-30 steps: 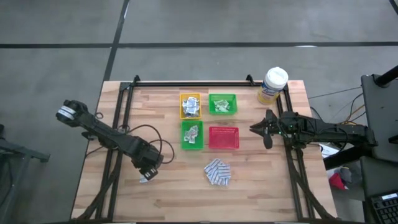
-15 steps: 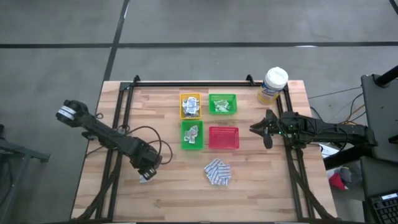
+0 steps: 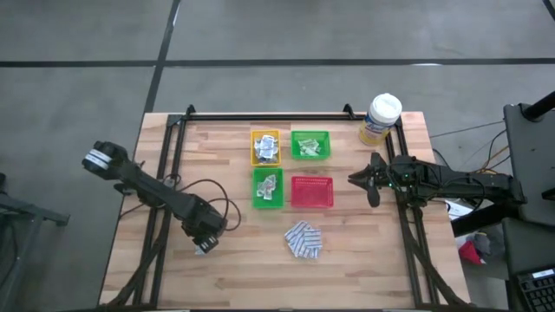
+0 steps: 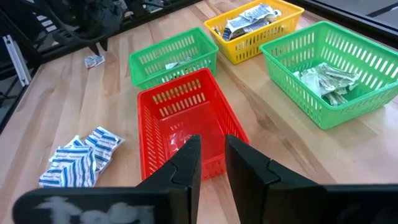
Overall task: Pick & Place First Aid Supplies
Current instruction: Put the orange ointment pack into the bottom green bin
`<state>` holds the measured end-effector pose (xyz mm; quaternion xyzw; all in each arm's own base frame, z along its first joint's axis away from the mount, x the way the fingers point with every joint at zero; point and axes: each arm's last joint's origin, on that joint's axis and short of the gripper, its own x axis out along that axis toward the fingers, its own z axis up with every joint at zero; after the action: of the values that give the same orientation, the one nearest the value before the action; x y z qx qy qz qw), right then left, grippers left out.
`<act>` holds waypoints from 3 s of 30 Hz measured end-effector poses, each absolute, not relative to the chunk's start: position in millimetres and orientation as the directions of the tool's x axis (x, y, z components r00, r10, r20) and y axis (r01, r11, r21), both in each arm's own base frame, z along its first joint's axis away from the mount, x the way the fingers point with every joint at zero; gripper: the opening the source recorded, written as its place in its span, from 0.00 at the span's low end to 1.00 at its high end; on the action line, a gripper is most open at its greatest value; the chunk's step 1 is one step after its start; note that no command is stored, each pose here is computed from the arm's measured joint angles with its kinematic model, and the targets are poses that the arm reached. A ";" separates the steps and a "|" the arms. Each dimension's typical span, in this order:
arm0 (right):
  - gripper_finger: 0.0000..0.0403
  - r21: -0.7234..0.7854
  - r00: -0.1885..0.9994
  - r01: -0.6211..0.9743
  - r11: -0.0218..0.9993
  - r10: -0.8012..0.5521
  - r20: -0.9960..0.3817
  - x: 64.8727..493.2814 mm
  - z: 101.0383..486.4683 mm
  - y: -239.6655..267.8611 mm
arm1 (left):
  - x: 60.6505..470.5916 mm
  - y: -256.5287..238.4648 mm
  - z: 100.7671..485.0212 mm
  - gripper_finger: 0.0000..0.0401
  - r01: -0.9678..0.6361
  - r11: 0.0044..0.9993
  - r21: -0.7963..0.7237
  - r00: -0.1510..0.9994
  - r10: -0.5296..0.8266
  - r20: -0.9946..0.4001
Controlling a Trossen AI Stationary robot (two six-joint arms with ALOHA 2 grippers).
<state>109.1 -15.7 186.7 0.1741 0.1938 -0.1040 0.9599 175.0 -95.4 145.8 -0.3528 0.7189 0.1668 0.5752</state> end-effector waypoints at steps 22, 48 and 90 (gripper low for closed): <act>0.19 0.294 0.903 0.267 0.918 -0.132 -0.408 109.2 186.7 -15.7 | 175.2 -95.3 138.8 0.01 -0.696 0.712 -0.096 -0.149 -0.273 -0.950; 0.21 0.297 0.903 0.269 0.916 -0.132 -0.408 109.2 186.7 -15.7 | 235.9 -103.4 228.7 0.00 -0.448 0.878 -0.167 0.457 0.064 -0.887; 0.17 0.303 0.903 0.271 0.913 -0.132 -0.409 109.1 186.6 -15.7 | 303.8 -25.2 206.3 0.00 -0.807 0.068 -0.587 0.576 0.316 -0.754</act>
<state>109.1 -15.7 186.6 0.1794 0.1935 -0.1053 0.9588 303.8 -25.2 206.3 -0.5508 0.2228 0.4031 0.6960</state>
